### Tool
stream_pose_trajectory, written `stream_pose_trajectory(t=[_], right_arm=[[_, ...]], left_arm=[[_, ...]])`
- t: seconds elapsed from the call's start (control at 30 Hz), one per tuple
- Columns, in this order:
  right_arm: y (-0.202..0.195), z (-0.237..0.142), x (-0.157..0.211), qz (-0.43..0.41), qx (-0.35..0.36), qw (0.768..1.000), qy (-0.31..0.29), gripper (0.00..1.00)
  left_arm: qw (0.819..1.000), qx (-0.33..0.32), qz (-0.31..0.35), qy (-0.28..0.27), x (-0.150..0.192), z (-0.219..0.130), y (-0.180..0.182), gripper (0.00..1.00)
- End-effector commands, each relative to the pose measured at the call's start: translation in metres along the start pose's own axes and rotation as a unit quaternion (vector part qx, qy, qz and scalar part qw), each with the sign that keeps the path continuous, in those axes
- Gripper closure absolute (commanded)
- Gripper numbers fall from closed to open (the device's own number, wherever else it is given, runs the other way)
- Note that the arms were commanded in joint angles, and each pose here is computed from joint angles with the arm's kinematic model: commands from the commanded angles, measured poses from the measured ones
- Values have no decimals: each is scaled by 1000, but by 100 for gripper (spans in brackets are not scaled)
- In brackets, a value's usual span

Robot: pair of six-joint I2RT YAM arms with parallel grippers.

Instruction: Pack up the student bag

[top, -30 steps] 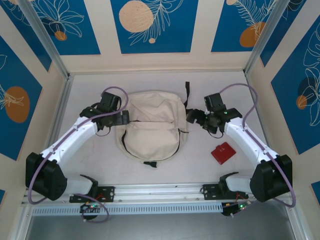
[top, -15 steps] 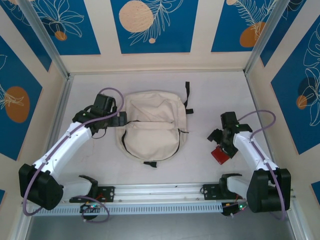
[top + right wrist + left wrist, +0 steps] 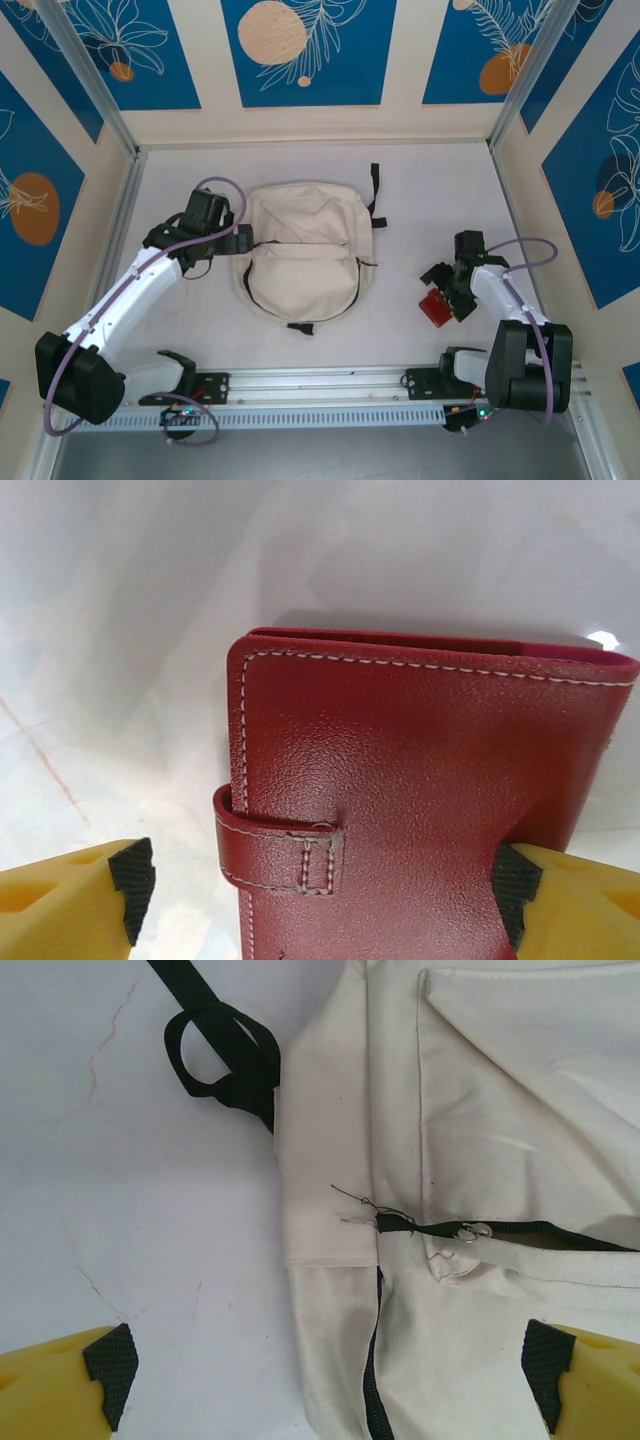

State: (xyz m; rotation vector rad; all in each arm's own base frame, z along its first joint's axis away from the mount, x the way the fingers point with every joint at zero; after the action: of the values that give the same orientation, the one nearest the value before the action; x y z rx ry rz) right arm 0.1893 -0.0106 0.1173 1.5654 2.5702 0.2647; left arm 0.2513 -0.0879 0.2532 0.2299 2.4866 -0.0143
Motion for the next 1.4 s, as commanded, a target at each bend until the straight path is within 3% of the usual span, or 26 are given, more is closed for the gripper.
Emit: stream_pose_trajectory(t=[0.0, 0.4, 0.67, 0.83, 1.07, 1.37], right_arm=[[18, 7, 8, -32, -50, 997, 46, 11], [68, 12, 21, -97, -74, 987, 101, 13], [54, -21, 9, -99, -51, 993, 24, 14], [34, -13, -3, -56, -34, 998, 25, 22], [31, 3, -8, -35, -46, 997, 52, 42], [32, 17, -8, -29, -33, 996, 77, 53]], left_arm=[[1000, 9, 0, 0, 3, -2, 2, 0], [1000, 7, 3, 13, 4, 5, 1, 0], [1000, 7, 4, 14, 3, 6, 1, 0], [1000, 4, 6, 14, 3, 6, 1, 0], [1000, 6, 5, 14, 2, 6, 1, 0], [1000, 6, 8, 15, 2, 7, 1, 0]])
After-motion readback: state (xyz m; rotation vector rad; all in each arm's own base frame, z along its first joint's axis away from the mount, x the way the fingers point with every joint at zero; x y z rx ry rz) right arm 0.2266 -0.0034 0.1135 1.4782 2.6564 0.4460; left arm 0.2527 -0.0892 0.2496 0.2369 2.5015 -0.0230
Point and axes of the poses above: each hand's point on the last joint's axis, 136 mm out from that joint toward the fingers, its own z axis out along the fingers, its own y axis along the line the jaws close on, x = y × z, the point moved 9 cm from there along -z, back along the fingers, and after that the axes turned 12 degrees about z, right-handed, at the moved point
